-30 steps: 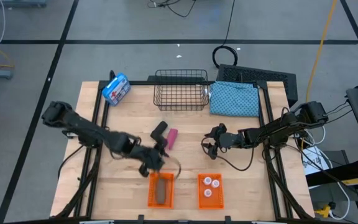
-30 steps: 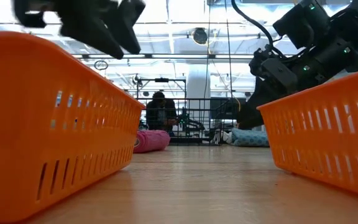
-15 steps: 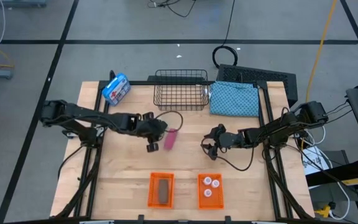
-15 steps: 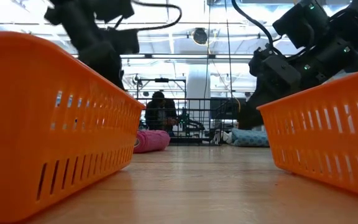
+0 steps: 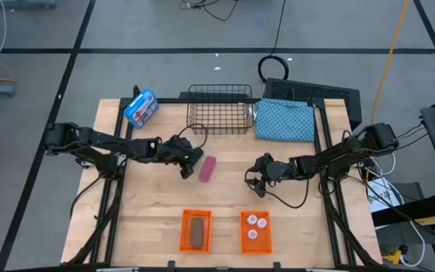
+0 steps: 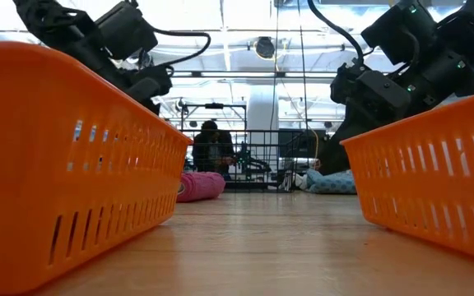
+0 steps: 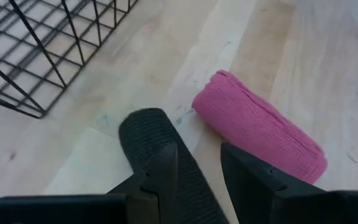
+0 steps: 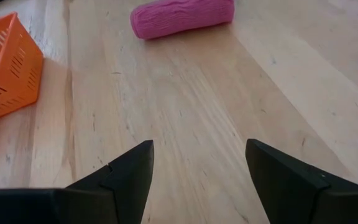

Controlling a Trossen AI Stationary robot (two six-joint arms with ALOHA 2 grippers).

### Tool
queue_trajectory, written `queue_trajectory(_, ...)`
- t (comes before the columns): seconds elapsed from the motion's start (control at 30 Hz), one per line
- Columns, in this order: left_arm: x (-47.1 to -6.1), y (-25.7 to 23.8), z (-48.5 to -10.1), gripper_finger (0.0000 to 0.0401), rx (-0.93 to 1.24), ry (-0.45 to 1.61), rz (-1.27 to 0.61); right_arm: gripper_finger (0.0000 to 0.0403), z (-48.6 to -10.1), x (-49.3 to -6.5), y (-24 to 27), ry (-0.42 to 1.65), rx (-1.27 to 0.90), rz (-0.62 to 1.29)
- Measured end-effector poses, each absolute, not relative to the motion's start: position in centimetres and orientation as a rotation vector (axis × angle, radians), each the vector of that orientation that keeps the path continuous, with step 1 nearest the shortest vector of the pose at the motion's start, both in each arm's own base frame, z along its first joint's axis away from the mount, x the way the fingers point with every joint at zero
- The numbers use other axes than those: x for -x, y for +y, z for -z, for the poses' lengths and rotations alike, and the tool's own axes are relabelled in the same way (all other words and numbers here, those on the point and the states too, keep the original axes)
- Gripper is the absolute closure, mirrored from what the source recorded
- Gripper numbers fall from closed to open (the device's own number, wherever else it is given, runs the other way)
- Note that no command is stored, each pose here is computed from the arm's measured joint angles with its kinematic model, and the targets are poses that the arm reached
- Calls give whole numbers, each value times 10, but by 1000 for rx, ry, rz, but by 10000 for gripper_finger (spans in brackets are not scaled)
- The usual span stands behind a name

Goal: Pick & Place Medicine items
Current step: Put the black bandage into the left orange basket

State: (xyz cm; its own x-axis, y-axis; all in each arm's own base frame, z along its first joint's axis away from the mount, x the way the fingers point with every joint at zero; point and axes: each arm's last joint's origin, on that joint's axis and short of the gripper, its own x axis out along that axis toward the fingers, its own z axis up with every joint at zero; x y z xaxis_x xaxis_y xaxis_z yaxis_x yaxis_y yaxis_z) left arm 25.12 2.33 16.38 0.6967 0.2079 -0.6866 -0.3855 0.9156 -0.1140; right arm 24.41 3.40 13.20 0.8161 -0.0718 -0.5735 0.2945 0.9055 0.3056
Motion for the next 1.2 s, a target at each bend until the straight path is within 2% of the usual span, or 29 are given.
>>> queue_trajectory(0.33, -251, 22, -163, 268, 342, 738, -295, 158, -132, -244, 34, 585, -381, 197)
queue_trajectory(0.5, -249, 19, -161, 223, 368, 754, -337, 158, -132, -244, 34, 583, -380, 200)
queue_trajectory(0.67, -249, 19, -161, 171, 294, 766, -344, 158, -132, -244, 34, 583, -380, 201)
queue_trajectory(0.8, -252, 18, -164, 149, 376, 708, -338, 158, -133, -244, 34, 579, -382, 201)
queue_trajectory(0.97, -255, 18, -173, 140, 428, 782, -340, 158, -133, -244, 34, 578, -384, 201)
queue_trajectory(1.1, -258, 17, -192, 139, 416, 897, -426, 158, -133, -245, 34, 576, -384, 201)
queue_trajectory(1.2, -260, 14, -204, 139, 397, 893, -498, 158, -134, -245, 34, 566, -385, 198)
